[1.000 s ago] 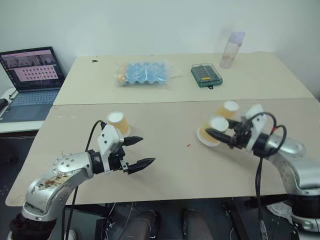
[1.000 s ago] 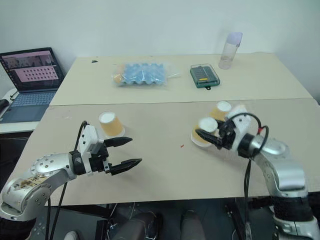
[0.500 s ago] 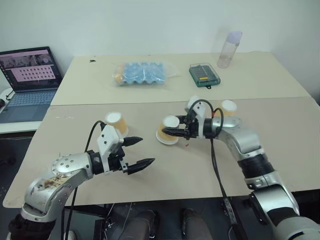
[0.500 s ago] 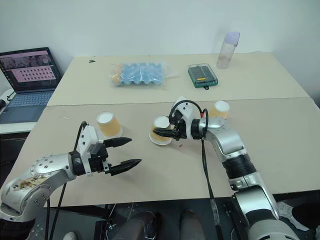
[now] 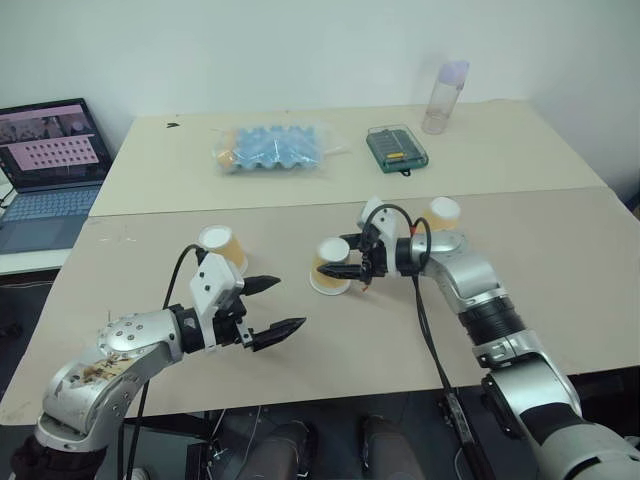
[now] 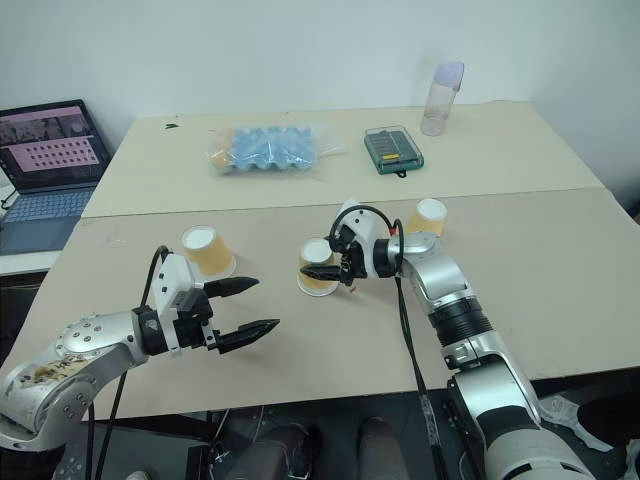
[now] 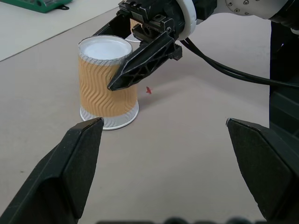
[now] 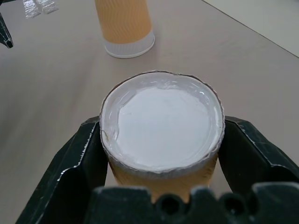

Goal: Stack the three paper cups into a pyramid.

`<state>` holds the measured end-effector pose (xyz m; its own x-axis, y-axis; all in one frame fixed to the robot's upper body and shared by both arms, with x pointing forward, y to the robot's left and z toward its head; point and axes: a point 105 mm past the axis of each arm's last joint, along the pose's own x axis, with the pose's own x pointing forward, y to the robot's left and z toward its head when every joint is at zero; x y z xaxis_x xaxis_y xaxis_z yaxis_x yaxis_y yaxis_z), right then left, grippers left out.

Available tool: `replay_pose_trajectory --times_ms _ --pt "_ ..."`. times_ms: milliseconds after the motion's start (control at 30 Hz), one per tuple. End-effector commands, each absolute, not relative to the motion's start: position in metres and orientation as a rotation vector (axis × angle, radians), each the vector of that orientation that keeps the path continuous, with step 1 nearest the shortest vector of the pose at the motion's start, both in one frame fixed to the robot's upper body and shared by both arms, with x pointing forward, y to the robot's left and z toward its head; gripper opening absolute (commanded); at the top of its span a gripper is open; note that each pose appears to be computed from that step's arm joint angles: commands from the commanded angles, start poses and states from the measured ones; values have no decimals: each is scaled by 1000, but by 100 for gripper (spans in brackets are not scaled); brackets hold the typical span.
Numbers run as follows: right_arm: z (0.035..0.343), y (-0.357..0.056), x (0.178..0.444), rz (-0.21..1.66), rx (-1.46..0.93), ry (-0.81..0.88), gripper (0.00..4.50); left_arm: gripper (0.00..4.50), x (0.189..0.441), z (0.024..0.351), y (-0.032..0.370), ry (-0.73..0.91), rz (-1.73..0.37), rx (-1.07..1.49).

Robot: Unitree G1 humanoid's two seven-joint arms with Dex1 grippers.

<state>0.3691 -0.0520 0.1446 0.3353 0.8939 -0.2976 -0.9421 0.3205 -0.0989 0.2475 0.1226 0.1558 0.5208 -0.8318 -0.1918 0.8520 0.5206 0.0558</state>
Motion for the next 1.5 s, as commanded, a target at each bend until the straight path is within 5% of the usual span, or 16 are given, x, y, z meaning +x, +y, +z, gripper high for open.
replay_pose_trajectory --times_ms 33,400,633,933,1167,1500 --pt "170 -50 369 1223 -315 105 446 450 245 167 121 97 -1020 176" --pt "228 -96 360 1055 -350 -39 446 450 250 168 119 88 -1040 188" --pt "266 -180 346 647 -168 -164 446 450 251 164 119 92 -1058 201" --pt "218 -245 334 -21 -195 -103 446 450 257 163 117 92 -1092 203" --pt "154 -223 340 -78 -88 16 446 450 260 165 114 92 -1125 212" --pt "139 -218 363 -74 4 -8 446 450 261 167 115 89 -1121 225"
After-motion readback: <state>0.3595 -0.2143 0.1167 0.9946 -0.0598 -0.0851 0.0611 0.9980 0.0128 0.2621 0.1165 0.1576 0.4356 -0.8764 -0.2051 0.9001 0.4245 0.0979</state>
